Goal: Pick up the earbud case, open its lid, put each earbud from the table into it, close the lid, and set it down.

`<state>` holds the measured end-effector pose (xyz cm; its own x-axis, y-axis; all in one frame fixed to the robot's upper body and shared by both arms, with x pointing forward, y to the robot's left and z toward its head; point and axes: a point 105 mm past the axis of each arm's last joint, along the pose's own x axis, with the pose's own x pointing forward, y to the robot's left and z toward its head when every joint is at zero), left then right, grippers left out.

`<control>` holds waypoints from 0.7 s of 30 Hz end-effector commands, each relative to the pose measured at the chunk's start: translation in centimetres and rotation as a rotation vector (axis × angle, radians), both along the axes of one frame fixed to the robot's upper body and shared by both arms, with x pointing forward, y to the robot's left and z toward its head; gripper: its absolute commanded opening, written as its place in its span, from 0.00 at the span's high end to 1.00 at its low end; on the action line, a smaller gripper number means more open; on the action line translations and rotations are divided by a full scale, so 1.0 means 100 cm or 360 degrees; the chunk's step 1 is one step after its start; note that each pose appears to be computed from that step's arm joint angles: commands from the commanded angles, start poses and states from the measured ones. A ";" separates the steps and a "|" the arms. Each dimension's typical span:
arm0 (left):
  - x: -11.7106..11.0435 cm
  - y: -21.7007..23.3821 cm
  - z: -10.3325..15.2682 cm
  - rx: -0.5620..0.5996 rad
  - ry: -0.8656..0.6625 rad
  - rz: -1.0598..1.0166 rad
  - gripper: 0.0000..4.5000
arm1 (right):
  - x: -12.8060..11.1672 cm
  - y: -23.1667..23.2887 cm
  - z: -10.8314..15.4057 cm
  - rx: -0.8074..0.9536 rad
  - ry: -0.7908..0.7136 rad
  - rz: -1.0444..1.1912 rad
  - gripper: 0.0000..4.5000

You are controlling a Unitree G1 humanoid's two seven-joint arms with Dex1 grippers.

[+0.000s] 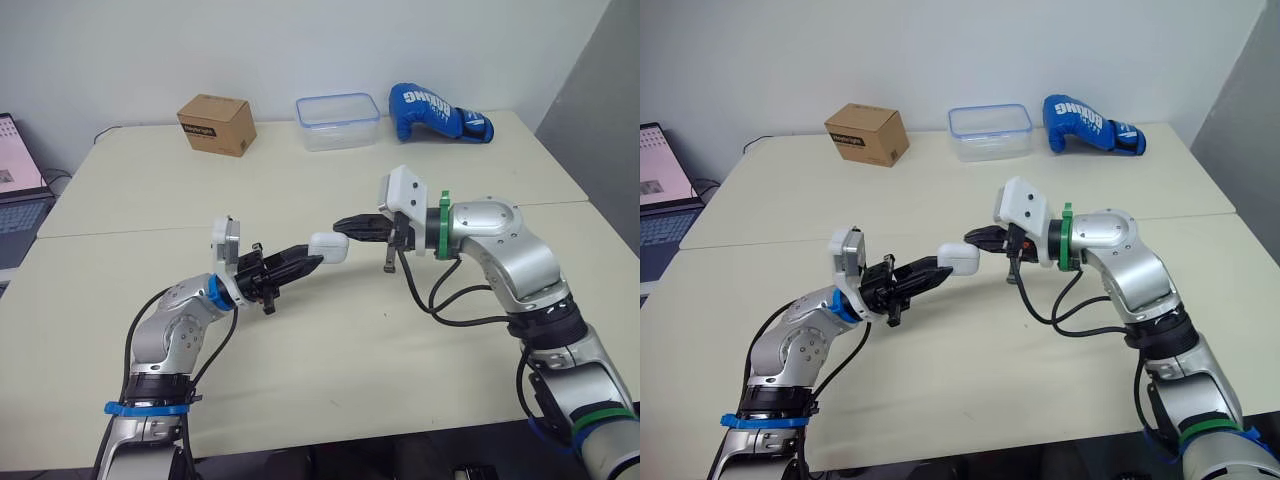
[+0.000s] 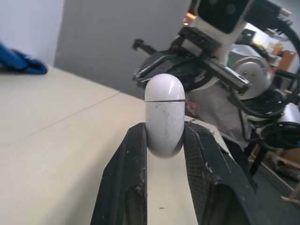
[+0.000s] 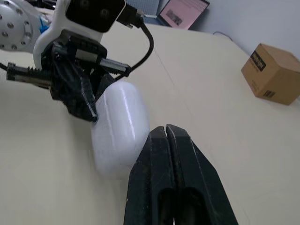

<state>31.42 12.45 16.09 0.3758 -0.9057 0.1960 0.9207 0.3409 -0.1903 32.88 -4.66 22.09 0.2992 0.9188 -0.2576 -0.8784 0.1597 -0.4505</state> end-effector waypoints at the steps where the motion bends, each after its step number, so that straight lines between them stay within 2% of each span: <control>1: 0.014 0.000 0.006 0.0085 0.0078 0.0148 0.83 | 0.003 -0.020 0.012 -0.0033 -0.0052 -0.0044 0.99; 6: 0.028 -0.006 0.006 0.0058 0.0281 0.0228 0.83 | 0.004 -0.048 0.006 -0.0074 0.0007 -0.0166 0.99; 9: 0.029 -0.015 0.007 0.0005 0.0439 0.0142 0.83 | 0.001 -0.058 0.001 -0.0081 0.0061 -0.0234 0.99; 16: 0.032 -0.038 -0.008 0.0074 0.0784 -0.0019 0.83 | 0.001 -0.076 -0.013 -0.0093 0.0153 -0.0422 0.99; 21: 0.044 -0.040 -0.025 0.0151 0.0950 0.0081 0.83 | 0.010 -0.093 -0.031 -0.0180 0.0211 -0.0617 0.99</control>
<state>35.30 8.34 13.11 0.4215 -0.8973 -0.1313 0.6476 0.3992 -0.6490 33.58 -13.27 18.56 0.5298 0.7422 -0.4105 -0.8446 0.4173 -0.3355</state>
